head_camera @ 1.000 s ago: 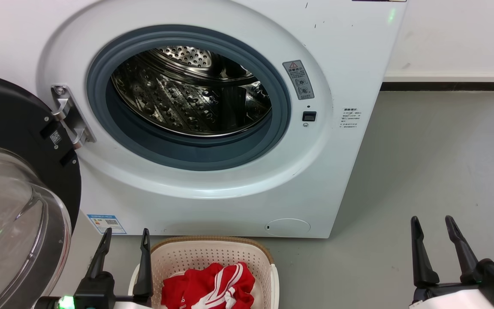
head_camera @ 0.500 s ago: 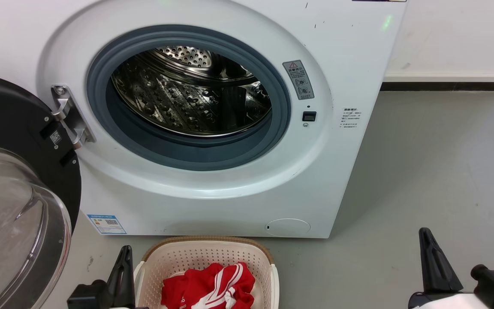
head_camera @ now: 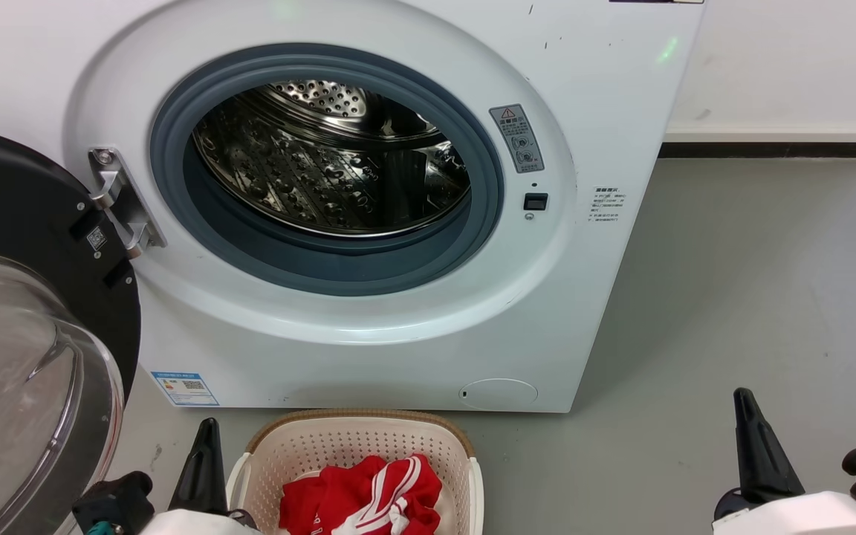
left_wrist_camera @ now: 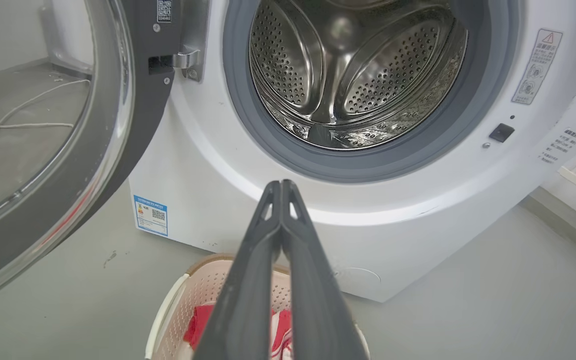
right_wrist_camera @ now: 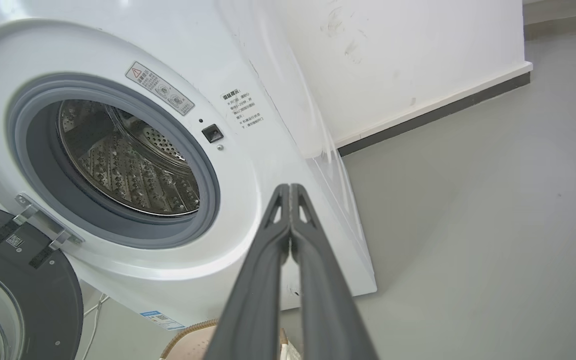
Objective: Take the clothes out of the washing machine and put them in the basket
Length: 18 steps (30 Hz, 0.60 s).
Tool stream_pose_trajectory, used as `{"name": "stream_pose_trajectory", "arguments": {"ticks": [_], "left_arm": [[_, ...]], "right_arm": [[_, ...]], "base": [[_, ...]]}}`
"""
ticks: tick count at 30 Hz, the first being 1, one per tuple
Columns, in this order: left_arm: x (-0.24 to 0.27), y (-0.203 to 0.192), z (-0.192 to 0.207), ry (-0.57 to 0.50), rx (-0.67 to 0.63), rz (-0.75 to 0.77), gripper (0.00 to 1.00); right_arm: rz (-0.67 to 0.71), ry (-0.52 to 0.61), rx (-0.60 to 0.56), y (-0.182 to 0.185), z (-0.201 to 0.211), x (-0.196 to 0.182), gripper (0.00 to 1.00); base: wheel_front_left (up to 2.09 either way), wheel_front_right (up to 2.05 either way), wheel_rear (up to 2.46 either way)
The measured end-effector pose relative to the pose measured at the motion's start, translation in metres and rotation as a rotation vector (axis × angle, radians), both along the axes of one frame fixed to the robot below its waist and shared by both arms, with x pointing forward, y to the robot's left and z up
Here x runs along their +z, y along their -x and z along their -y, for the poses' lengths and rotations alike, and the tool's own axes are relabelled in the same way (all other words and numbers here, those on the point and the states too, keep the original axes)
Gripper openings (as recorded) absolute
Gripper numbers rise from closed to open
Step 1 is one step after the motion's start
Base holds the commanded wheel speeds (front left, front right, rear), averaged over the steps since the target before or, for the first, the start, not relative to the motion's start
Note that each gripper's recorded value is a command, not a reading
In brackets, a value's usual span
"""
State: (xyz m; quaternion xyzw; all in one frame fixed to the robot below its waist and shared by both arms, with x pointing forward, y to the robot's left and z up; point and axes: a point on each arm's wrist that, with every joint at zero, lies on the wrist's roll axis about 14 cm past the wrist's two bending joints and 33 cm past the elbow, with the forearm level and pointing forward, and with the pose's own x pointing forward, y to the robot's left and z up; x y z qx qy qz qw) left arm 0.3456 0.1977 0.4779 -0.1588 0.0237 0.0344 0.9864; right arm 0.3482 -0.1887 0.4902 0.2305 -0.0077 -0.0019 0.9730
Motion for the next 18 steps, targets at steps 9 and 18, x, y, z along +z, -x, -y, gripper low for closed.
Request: {"name": "stream_pose_trajectory", "arguments": {"ticks": [9,18], "left_arm": [[-0.0017,-0.0043,-0.0035,0.161,0.023,-0.013,0.0],[-0.003,-0.0084,-0.004,0.307,0.034,-0.021,0.0]], "right_arm": [[-0.007,-0.14,-0.015,-0.0056,0.0032,0.001,0.0],[-0.02,-0.269,-0.023,-0.0099,0.0055,0.0003,0.0]], "base": [[0.0,0.0,0.0],[0.0,0.0,0.0]]}}
